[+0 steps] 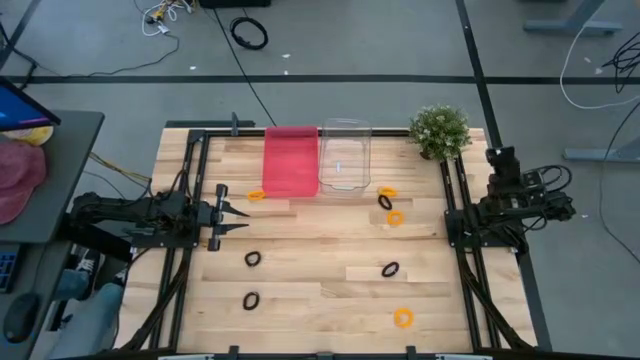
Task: Sort spring keychains
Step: Put the yellow spring keychain into the transparent bin
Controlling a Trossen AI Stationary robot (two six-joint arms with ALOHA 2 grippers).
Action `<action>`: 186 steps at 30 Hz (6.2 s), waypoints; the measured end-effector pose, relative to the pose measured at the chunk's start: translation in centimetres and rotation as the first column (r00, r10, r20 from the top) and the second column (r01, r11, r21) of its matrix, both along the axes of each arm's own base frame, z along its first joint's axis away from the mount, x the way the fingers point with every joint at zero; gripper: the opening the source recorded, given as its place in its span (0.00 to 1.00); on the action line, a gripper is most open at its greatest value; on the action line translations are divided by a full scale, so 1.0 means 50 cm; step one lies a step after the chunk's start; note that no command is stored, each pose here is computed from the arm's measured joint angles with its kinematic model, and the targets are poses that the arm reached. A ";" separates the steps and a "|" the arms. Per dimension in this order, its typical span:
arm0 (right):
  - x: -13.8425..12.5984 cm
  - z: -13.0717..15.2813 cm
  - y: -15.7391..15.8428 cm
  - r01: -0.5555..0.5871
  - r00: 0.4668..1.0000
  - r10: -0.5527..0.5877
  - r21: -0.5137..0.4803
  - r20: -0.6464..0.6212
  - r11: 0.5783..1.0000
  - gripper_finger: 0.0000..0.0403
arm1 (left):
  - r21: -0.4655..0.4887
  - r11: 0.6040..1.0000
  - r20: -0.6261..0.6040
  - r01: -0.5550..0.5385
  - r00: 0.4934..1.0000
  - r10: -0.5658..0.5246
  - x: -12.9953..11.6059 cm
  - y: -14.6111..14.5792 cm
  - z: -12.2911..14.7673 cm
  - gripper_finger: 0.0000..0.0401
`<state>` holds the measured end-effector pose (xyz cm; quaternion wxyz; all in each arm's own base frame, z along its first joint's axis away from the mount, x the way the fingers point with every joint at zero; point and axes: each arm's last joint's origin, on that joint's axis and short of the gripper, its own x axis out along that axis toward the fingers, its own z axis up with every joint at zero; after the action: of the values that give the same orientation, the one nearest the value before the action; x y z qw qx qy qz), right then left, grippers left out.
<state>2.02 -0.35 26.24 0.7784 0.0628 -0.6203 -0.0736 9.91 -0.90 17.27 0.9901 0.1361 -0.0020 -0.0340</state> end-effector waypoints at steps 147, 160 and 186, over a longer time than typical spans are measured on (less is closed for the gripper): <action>0.372 0.003 -0.086 0.759 -0.399 0.585 0.104 -0.706 0.643 0.49 | 0.000 1.000 -0.003 0.000 1.000 0.000 0.000 0.000 0.000 0.28; 0.351 -0.080 -0.137 0.806 -0.317 0.724 0.229 -0.612 0.546 0.49 | 0.000 1.000 -0.003 0.000 1.000 0.000 0.000 0.000 0.000 0.28; 0.363 -0.232 -0.213 0.840 -0.337 0.814 0.240 -0.474 0.488 0.49 | 0.000 1.000 -0.003 0.000 1.000 0.000 0.000 0.000 0.000 0.28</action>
<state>20.16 -10.98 14.63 0.6877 0.3361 0.5012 -0.4036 9.91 -0.90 17.25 0.9901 0.1362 -0.0007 -0.0340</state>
